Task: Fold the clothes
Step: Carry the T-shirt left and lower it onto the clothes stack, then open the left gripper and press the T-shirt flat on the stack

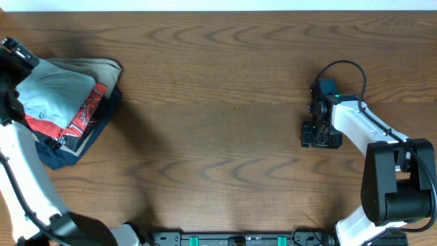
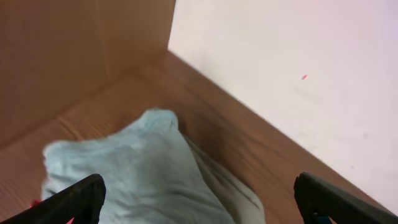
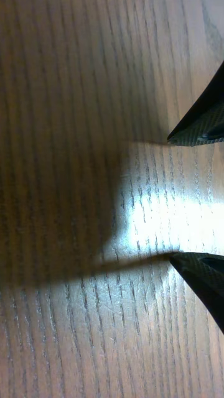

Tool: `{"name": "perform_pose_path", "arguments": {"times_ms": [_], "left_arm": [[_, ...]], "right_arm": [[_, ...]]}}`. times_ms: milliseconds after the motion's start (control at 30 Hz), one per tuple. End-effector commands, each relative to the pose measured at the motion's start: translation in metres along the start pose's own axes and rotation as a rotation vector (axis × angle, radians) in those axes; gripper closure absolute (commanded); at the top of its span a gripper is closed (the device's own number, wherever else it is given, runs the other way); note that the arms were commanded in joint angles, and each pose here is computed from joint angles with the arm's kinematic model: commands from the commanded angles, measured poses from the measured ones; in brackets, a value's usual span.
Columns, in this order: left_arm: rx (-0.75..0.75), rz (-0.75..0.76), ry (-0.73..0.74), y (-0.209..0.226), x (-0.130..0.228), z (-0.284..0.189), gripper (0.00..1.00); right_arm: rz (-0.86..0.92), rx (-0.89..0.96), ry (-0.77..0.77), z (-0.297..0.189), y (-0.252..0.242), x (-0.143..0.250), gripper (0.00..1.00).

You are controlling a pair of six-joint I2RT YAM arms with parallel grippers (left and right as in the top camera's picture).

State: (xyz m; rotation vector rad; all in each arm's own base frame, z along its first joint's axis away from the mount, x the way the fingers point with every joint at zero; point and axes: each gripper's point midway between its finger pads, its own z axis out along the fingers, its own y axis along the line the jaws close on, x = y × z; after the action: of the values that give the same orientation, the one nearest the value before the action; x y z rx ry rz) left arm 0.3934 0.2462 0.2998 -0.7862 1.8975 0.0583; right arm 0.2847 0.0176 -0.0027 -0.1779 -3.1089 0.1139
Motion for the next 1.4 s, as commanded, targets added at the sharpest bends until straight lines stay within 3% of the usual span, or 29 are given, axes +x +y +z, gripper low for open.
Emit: {"name": "perform_pose_path", "arguments": {"times_ms": [0,133,367,467,667,1033,1167,1367], "left_arm": [[-0.016,-0.085,0.125,0.012,0.04,0.033,0.02],[-0.066,-0.166,0.266,0.03,0.086,0.065,0.02],[-0.051,-0.349,0.663,0.038,0.206,0.098,0.02],[-0.043,-0.377,0.733,0.039,0.228,0.102,0.02],[-0.009,-0.343,0.659,0.03,0.199,0.096,0.02],[0.185,-0.188,0.243,-0.038,0.057,0.015,0.02],[0.232,-0.156,0.226,-0.063,0.052,-0.007,0.02],[0.158,-0.171,0.366,-0.055,0.092,0.001,0.02]], "right_arm": [[-0.003,-0.002,-0.022,-0.006,-0.001,-0.004,0.47],[-0.005,0.0,-0.011,-0.006,-0.002,-0.002,0.47],[-0.001,0.0,-0.011,-0.006,-0.002,-0.002,0.47],[-0.001,0.001,-0.007,-0.006,-0.002,-0.001,0.46],[-0.002,0.003,-0.003,-0.006,-0.002,0.0,0.47],[-0.001,0.001,-0.013,-0.006,-0.002,-0.002,0.46],[-0.001,0.0,-0.014,-0.006,-0.002,-0.002,0.46],[-0.002,0.001,-0.01,-0.006,-0.002,-0.002,0.46]]}}
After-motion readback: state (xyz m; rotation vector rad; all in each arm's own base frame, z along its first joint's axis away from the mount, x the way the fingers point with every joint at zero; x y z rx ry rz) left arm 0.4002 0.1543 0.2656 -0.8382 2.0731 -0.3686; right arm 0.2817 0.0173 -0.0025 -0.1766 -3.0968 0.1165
